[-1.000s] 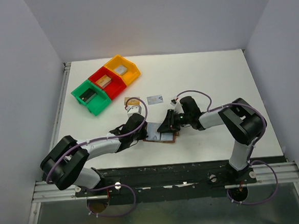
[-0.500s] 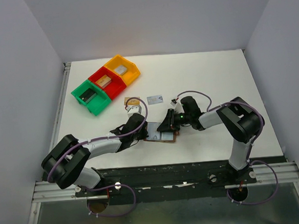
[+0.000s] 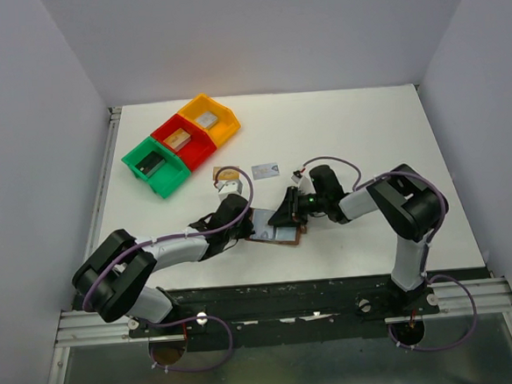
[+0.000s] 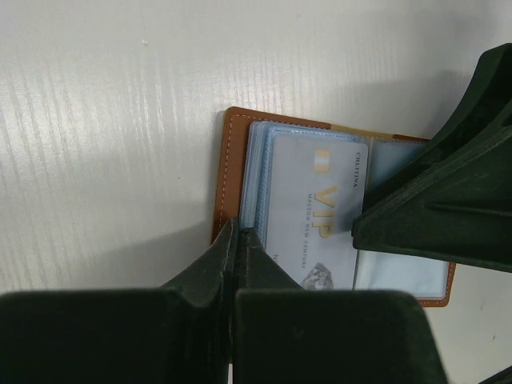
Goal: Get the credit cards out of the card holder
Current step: Remove the credit card from the card holder.
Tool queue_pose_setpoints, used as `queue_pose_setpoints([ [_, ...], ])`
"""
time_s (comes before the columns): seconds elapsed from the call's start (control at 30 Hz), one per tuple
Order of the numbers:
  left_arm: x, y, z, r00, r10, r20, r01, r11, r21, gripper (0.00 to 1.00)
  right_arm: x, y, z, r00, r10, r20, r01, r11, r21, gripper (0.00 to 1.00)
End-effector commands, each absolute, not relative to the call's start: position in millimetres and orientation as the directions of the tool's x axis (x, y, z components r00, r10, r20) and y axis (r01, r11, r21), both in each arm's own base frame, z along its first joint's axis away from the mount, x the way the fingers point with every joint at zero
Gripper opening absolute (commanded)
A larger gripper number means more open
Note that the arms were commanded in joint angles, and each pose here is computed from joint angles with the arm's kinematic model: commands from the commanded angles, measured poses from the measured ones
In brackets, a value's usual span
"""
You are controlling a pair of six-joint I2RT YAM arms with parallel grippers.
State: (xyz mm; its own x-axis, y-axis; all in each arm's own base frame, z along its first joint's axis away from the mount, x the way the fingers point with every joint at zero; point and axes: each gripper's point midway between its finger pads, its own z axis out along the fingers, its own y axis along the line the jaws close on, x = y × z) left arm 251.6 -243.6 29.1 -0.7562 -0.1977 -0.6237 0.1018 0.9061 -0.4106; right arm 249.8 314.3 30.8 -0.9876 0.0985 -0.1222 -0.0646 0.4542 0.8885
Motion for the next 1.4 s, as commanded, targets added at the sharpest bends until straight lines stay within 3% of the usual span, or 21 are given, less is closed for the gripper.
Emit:
queue_pose_setpoints([
  [0.0, 235.6, -241.5, 10.7, -0.802, -0.167, -0.573, 0.100, 0.908, -0.406, 0.00, 250.1, 322.0, 34.1, -0.989, 0.090, -0.116, -0.071, 0.401, 0.913, 0.35],
  [0.4, 233.0, -240.8, 9.6, -0.804, -0.166, -0.571, 0.104, 0.907, -0.409, 0.00, 254.1, 329.9, 46.0, -0.989, 0.097, -0.110, -0.073, 0.325, 0.943, 0.37],
  [0.93, 231.2, -237.3, 13.4, -0.796, -0.178, -0.578, 0.100, 0.904, -0.416, 0.00, 241.1, 332.0, 31.4, -0.996, 0.024, -0.084, -0.070, 0.360, 0.930, 0.37],
  [1.37, 226.1, -226.9, 12.1, -0.796, -0.198, -0.573, 0.067, 0.911, -0.408, 0.00, 243.7, 331.0, 41.2, -0.992, 0.016, -0.128, -0.113, 0.382, 0.917, 0.34],
])
